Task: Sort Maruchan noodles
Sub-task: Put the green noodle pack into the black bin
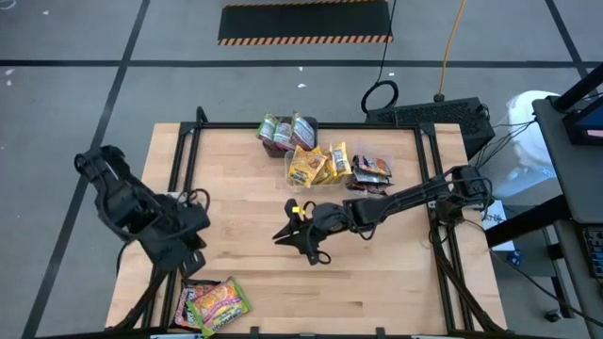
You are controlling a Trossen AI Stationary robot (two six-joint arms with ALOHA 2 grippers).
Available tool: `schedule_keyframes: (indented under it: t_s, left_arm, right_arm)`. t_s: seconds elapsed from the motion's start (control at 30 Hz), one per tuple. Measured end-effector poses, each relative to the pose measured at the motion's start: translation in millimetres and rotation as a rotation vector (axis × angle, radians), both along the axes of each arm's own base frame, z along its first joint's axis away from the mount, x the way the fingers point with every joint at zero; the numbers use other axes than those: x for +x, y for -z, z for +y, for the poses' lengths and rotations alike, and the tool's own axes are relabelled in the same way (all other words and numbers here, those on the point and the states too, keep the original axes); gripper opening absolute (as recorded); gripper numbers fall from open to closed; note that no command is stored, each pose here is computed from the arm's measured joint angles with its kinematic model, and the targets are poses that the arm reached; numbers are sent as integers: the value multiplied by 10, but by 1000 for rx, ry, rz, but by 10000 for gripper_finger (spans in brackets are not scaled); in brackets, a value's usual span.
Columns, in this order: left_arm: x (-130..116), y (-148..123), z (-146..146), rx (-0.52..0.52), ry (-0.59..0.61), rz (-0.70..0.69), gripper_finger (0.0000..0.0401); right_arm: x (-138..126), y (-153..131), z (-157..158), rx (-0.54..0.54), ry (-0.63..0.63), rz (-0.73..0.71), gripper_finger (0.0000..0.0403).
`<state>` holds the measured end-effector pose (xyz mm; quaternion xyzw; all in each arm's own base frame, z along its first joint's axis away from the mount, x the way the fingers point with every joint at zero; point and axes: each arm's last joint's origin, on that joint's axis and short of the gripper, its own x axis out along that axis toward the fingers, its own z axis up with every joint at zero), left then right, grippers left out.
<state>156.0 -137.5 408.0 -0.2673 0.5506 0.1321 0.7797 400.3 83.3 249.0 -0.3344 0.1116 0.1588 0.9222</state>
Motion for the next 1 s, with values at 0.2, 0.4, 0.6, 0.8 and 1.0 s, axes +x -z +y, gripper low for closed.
schedule_keyframes:
  t_s: [0.2,0.4,0.6,0.8,1.0]
  left_arm:
    - [87,131,-198,33,4,50,38]
    - [199,263,-330,53,0,113,81]
    - [336,438,-475,100,25,176,118]
    - [490,683,-658,187,116,244,124]
    - [628,927,-799,250,142,309,124]
  right_arm:
    - [6,-19,-1,-4,1,-22,59]
    - [21,-59,-15,-13,55,-68,59]
    - [-13,-122,-48,-86,143,-82,59]
    - [-178,-360,-110,-134,234,-78,59]
    - [-459,-694,-172,-113,238,-72,59]
